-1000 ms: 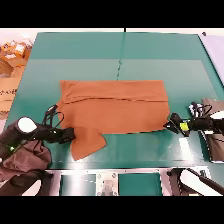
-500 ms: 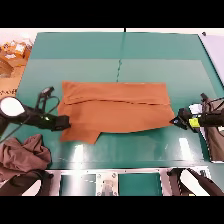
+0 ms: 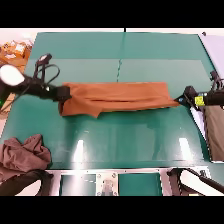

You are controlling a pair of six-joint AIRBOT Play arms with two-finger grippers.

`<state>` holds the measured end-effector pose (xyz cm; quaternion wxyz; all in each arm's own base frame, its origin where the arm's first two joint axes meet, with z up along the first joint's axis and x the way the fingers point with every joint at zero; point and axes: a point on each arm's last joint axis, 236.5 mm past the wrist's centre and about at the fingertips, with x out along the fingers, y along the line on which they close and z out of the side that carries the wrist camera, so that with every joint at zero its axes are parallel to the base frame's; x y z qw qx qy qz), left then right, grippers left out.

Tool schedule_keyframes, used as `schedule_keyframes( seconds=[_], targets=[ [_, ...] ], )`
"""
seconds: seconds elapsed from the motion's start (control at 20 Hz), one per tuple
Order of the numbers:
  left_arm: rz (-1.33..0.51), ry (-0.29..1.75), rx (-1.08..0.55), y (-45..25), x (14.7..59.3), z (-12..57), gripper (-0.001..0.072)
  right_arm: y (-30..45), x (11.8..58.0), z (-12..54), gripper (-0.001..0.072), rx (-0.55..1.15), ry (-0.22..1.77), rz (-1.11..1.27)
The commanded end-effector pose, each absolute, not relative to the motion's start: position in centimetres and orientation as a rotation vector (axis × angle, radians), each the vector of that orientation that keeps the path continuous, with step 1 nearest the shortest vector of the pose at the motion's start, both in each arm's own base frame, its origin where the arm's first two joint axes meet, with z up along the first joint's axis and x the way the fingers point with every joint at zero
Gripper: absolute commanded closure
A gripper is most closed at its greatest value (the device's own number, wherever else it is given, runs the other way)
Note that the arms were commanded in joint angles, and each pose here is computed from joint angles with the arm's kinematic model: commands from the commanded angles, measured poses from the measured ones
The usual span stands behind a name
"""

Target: Fold the shirts.

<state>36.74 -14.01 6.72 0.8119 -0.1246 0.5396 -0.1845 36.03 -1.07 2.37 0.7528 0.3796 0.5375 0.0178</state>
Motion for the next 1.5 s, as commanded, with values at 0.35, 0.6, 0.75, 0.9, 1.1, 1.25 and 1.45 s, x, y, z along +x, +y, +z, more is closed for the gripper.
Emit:
schedule_keyframes(
  seconds=[0.35, 0.6, 0.75, 0.9, 1.1, 1.25, 1.45],
  targets=[
    [-0.331, 1.134, -0.286, -14.8, 50.2, -1.8, 0.0617, -2.1, 50.3, -6.6, 0.0515, 0.934, 1.132, 0.036],
    [-0.257, 1.036, -0.308, -11.5, 53.4, 0.6, 0.003, -6.5, 54.7, -4.6, 0.0335, 0.847, 1.026, 0.116],
    [-0.254, 1.185, -0.33, -8.6, 50.7, 1.2, 0.0056, -8.9, 51.3, -2.5, 0.0279, 0.803, 1.097, 0.243],
    [-0.26, 1.314, -0.342, -7.5, 47.8, 0.4, 0.0057, -10.2, 47.3, -4.4, 0.0279, 0.787, 1.216, 0.294],
    [-0.296, 1.315, -0.379, -8.7, 47.7, 0.8, 0.0681, -9.1, 45.2, -8.2, 0.0279, 0.807, 1.307, 0.327],
    [-0.314, 1.301, -0.413, -9.4, 47.9, 1.2, 0.0679, -6.7, 45.0, -10.0, 0.0279, 0.788, 1.356, 0.38],
    [-0.345, 1.29, -0.458, -10.4, 48.1, 1.8, 0.068, -3.1, 46.1, -11.7, 0.0283, 0.738, 1.385, 0.416]
  ],
)
